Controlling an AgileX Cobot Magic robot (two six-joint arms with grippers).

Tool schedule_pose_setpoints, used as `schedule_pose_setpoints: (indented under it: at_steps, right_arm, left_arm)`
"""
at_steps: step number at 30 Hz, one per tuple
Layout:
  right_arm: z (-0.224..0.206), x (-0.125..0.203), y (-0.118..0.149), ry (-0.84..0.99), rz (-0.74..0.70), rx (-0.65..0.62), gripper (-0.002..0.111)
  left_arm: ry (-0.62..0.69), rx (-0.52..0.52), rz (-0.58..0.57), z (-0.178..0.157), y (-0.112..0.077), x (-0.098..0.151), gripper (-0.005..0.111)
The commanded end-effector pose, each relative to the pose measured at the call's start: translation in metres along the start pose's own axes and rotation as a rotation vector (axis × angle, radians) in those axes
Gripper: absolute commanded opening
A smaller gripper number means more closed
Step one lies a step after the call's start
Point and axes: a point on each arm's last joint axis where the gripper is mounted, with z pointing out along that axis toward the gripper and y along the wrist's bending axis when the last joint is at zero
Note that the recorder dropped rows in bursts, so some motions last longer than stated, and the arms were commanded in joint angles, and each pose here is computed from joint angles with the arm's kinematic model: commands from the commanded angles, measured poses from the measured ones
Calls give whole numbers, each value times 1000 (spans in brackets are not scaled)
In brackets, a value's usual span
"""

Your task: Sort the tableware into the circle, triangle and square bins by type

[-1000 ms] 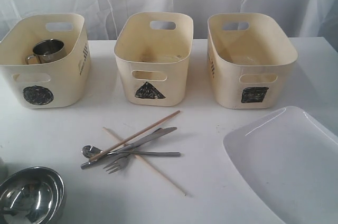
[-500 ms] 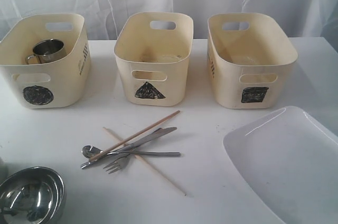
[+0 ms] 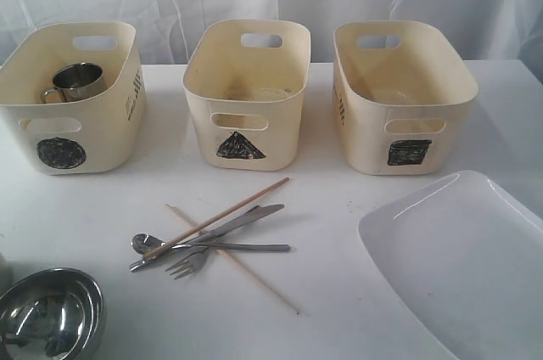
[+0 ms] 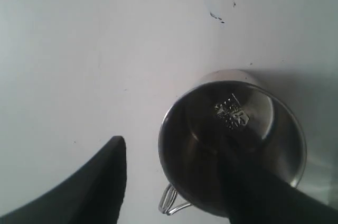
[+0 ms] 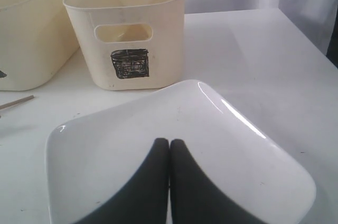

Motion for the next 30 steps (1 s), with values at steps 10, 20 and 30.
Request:
schedule_pose_setpoints:
  at_steps: [10,20,30]
  right_arm:
    - [0,0,0,-7,1,-1,0]
    - [0,0,0,-7,1,-1,0]
    - [0,0,0,-7,1,-1,0]
  left_arm:
    - [-37,-3,52,34,-6,-18,57]
    - [59,-7,64,45,-8,-14,55]
    - [49,-8,95,63,-11,-19,47]
